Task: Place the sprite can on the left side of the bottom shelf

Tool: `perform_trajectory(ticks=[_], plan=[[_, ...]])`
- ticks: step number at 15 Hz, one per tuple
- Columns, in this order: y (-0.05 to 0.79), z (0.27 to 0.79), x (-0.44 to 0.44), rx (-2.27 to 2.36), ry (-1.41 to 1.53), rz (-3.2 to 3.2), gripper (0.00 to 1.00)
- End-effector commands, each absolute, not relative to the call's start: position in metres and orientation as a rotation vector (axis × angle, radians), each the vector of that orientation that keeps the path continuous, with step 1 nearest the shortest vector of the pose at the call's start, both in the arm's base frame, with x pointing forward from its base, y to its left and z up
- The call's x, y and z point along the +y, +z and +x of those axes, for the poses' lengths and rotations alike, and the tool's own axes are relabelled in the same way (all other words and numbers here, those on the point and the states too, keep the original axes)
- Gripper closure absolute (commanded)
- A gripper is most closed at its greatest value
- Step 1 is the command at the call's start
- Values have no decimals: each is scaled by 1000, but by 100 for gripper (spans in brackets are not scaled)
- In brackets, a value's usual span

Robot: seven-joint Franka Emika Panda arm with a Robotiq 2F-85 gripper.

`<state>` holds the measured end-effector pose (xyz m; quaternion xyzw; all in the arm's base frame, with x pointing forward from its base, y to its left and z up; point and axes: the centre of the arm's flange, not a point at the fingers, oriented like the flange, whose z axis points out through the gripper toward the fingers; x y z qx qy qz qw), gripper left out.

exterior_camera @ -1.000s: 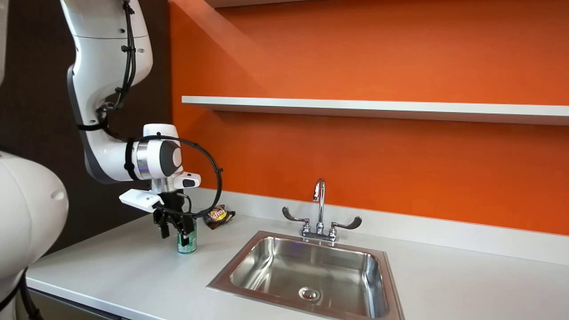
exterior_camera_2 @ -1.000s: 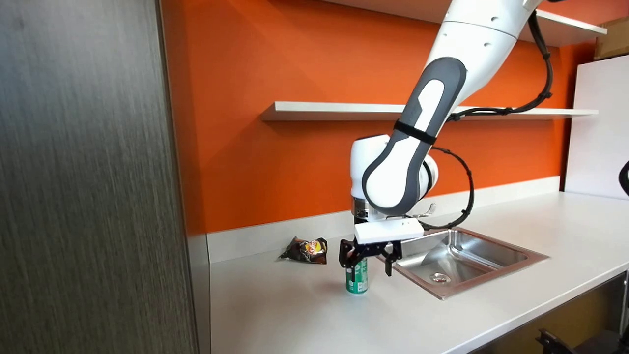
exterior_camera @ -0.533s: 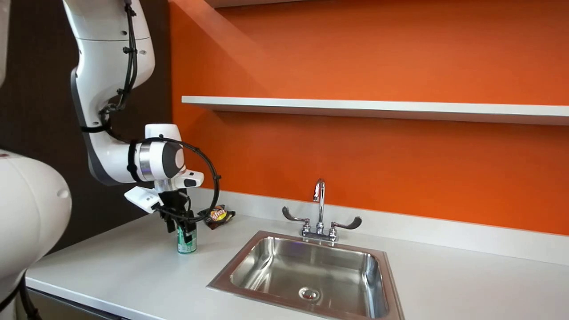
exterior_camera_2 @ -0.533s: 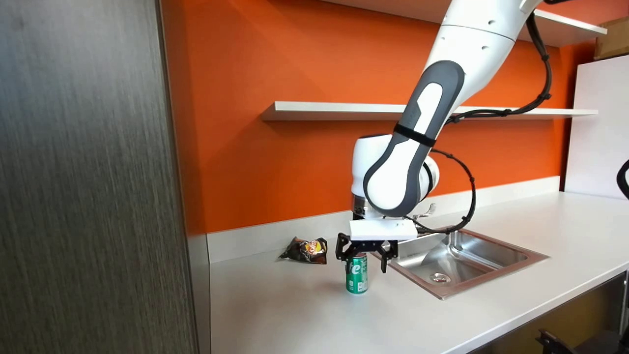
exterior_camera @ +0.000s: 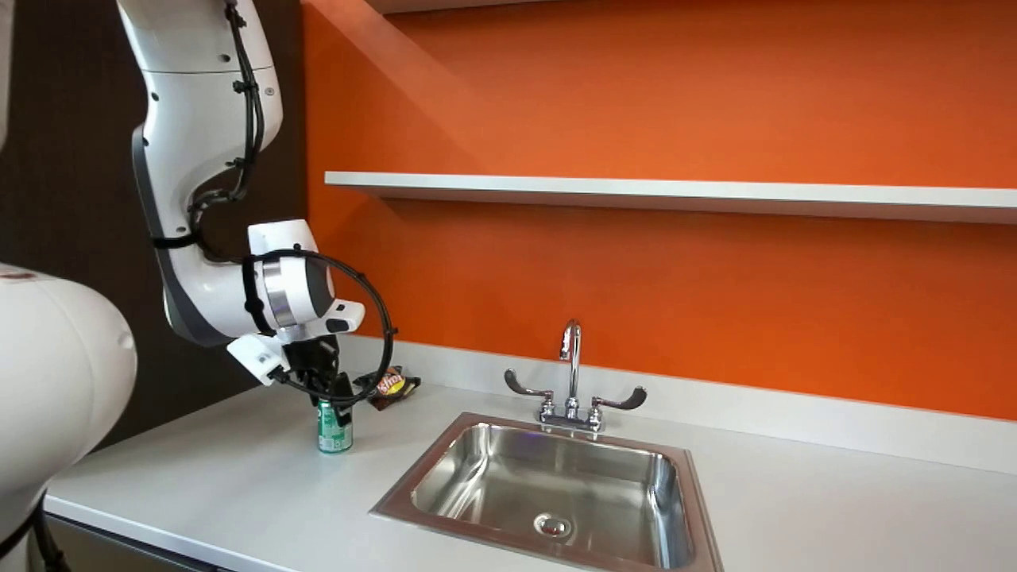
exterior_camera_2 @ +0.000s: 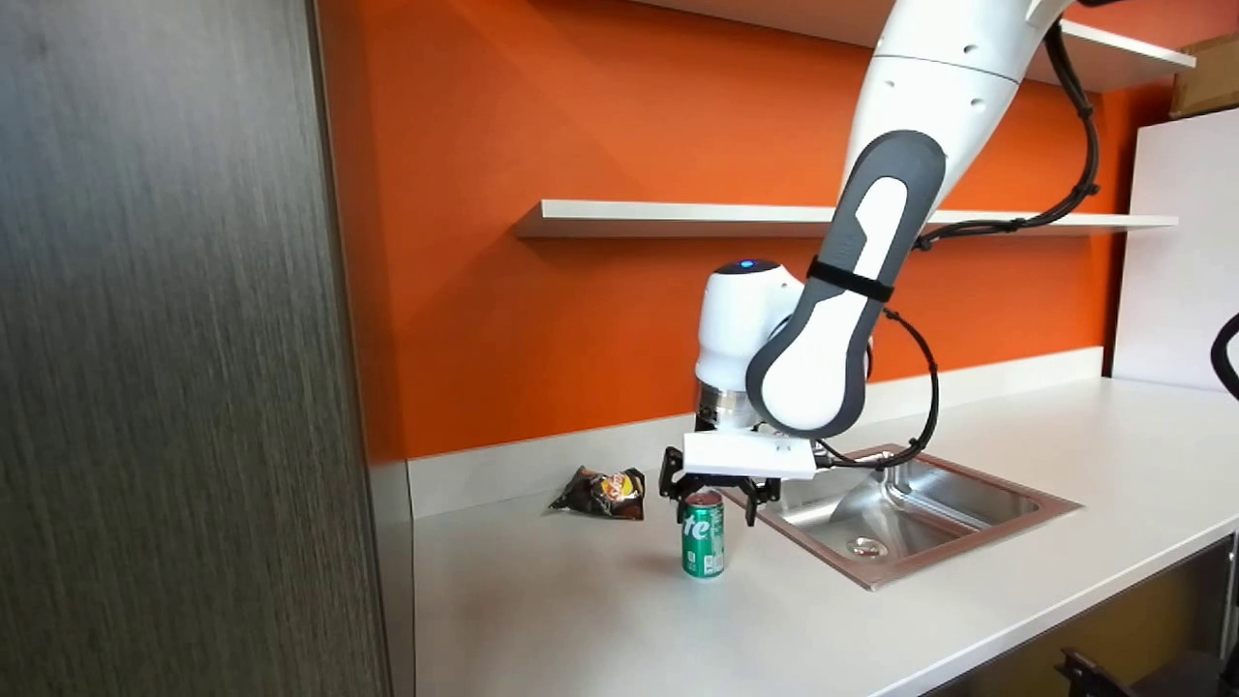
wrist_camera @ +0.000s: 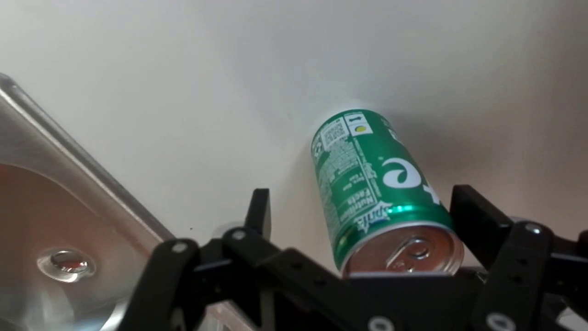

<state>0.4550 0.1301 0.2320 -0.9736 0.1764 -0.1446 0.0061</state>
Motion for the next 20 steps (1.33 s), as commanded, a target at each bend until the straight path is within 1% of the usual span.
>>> perform_trajectory(ticks=[1, 20], plan=[[230, 449, 139, 577, -539, -3035, 0], [229, 450, 149, 550, -627, -3062, 0]])
